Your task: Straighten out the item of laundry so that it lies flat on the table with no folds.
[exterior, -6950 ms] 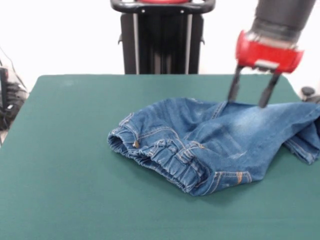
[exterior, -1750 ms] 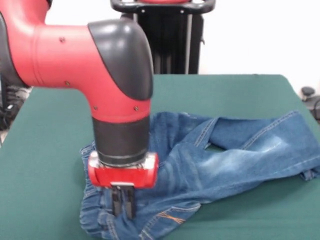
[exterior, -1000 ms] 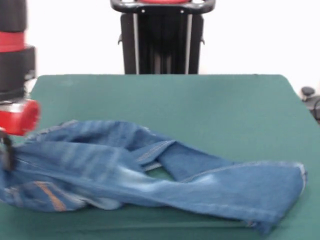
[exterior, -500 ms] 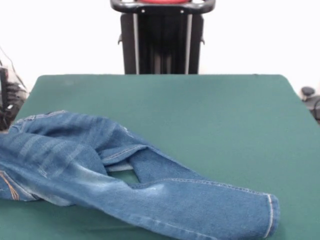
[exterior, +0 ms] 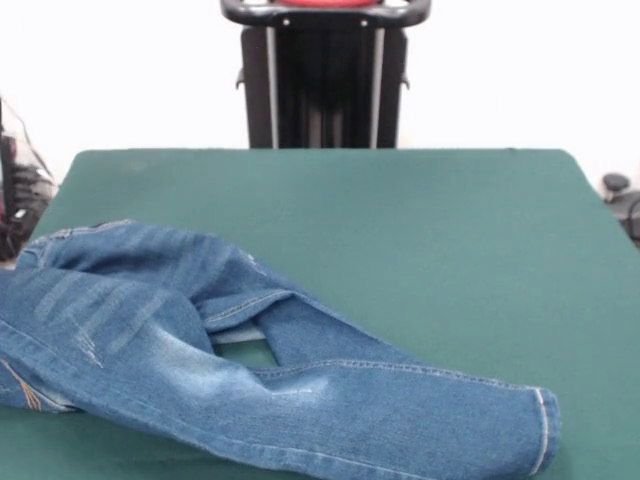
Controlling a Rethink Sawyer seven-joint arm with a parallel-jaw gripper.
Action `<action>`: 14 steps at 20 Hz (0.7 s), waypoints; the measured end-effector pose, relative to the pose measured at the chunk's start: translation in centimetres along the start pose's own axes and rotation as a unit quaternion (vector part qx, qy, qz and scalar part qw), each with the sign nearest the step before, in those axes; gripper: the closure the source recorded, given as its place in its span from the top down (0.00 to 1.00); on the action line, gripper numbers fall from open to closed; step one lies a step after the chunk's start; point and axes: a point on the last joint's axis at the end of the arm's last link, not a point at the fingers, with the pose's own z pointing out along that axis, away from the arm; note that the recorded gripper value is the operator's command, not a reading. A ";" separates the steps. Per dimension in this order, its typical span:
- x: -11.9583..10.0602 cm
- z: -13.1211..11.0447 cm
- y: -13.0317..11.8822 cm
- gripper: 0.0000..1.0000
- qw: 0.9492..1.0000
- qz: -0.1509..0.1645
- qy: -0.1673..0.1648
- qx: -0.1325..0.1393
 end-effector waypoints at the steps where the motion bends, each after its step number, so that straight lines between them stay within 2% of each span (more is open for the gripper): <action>1: -0.1 0.0 0.1 1.00 1.000 -0.001 -0.001 -0.001; 10: 0.1 -0.2 0.5 1.00 1.000 -0.005 0.005 -0.002; 14: 0.7 -0.6 1.8 1.00 1.000 -0.016 0.013 -0.004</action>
